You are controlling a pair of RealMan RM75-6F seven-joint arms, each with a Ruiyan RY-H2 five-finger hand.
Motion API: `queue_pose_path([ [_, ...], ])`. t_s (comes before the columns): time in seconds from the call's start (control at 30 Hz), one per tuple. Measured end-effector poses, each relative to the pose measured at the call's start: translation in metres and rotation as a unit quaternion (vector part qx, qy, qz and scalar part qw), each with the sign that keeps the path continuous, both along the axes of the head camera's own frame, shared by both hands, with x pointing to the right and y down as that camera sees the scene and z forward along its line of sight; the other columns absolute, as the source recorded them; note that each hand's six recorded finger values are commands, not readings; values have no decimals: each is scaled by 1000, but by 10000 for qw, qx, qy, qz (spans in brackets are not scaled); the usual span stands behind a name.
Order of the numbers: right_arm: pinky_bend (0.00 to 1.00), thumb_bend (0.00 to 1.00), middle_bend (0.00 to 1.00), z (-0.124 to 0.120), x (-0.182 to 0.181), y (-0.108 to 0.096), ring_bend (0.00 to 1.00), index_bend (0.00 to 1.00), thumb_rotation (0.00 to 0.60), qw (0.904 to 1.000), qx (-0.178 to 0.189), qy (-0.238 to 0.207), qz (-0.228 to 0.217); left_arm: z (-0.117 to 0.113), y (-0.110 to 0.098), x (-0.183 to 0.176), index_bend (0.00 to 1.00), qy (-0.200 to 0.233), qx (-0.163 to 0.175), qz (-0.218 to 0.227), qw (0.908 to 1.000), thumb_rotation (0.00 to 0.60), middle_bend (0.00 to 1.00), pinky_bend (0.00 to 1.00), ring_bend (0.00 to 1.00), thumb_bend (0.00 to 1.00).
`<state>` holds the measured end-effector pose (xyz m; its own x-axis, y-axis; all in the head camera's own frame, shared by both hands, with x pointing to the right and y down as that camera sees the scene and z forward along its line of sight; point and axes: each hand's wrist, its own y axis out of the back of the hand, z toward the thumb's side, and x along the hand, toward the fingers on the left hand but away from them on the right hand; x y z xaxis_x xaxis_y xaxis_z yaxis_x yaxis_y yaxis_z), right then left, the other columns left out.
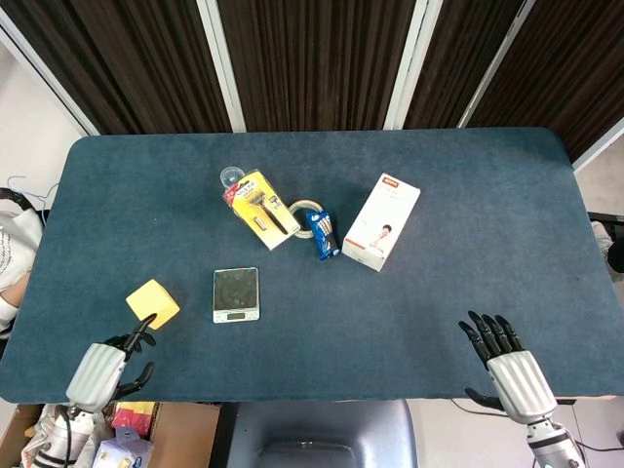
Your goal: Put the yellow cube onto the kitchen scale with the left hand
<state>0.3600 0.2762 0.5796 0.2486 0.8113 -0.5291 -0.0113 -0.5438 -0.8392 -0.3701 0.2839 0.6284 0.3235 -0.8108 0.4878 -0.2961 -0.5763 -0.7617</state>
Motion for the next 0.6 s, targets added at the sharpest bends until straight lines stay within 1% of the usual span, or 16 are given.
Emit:
queue_pose_path([
  [0.1,0,191,0,-2,0,-3,0,0,600,9999,78,-107,26,20,0,17,183,209,-459,33,9987,600,992,1000,1000,517],
  [0.17,0,191,0,-2,0,-3,0,0,600,9998,97,-149,31,32,1,26,206,193,-643,109,9977,600,1000,1000,1000,547],
  [0.2,0,191,0,-1,0,-4,0,0,600,9998,95,-161,33,37,0,31,216,131,-686,163,9974,600,1000,1000,1000,565],
  [0.27,0,191,0,0,0,-4,0,0,600,9998,83,-159,22,43,-1,37,220,7,-654,232,9976,600,1000,1000,1000,587],
  [0.37,0,192,0,2,-1,-3,0,0,600,9999,54,-149,-1,53,-5,46,201,-202,-636,312,9973,600,1000,1000,1000,612],
  [0.6,0,192,0,4,-4,-2,0,0,600,9999,-15,-138,-47,76,-13,60,180,-350,-957,228,9945,600,1000,1000,1000,650],
])
